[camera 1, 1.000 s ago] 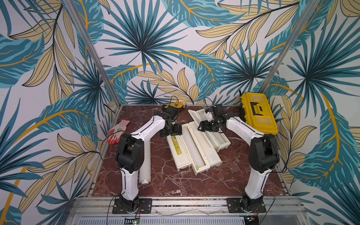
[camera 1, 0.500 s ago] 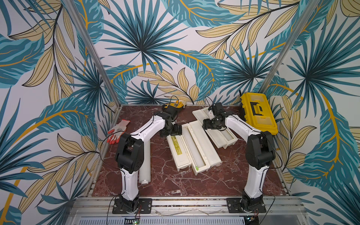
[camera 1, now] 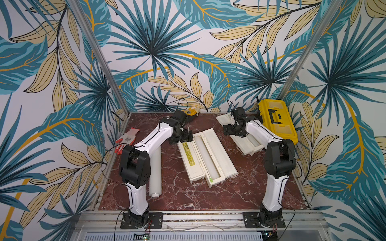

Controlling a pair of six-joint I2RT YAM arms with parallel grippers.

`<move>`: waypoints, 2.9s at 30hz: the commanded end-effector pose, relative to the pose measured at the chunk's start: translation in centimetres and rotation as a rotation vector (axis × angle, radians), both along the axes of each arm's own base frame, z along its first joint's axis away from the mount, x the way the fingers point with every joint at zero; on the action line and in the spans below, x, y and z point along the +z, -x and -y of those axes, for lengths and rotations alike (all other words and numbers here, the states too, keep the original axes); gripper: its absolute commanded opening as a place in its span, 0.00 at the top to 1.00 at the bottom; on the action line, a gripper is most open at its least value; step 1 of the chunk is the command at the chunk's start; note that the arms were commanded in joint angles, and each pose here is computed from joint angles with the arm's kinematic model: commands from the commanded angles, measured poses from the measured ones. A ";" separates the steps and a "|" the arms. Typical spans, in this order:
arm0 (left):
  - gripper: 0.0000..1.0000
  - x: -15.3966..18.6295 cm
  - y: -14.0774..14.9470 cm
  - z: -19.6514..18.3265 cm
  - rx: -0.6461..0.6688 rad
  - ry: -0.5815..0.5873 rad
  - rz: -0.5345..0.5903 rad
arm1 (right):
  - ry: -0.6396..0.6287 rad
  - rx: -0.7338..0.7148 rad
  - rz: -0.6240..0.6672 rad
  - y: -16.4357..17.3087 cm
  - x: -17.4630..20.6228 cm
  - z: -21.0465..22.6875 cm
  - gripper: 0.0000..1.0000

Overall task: Put plastic wrap rolls into dispensers
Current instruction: Open the lid of the plastic wrap cutting box, then adjust the plastic wrap cutting box at the center of the board, then pick up the plastic wrap cutting box from the center of the board.

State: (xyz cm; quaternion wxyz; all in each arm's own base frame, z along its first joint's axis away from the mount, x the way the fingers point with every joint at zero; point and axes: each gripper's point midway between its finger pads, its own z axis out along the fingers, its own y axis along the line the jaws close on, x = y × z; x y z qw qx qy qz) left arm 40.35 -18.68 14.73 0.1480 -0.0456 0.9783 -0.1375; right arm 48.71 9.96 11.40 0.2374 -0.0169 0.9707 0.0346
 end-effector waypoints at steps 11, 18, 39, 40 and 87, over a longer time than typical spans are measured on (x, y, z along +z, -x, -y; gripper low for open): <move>0.01 3.3 -1.4 -7.8 0.104 0.029 0.088 | 0.065 0.133 0.101 6.9 6.3 -10.4 0.01; 0.00 2.7 -1.4 -8.6 0.089 0.049 0.073 | 0.179 0.158 0.033 9.0 2.1 -13.9 0.13; 0.00 1.6 -1.0 -10.0 0.077 0.060 0.046 | 0.733 0.037 0.098 8.3 0.6 -6.6 0.13; 0.00 1.6 -1.0 -10.0 0.077 0.061 0.047 | 0.740 0.037 0.096 8.2 0.8 -6.3 0.12; 0.01 0.6 -1.7 -14.6 0.202 0.186 0.028 | 0.074 0.258 0.008 5.6 -3.2 -28.6 0.07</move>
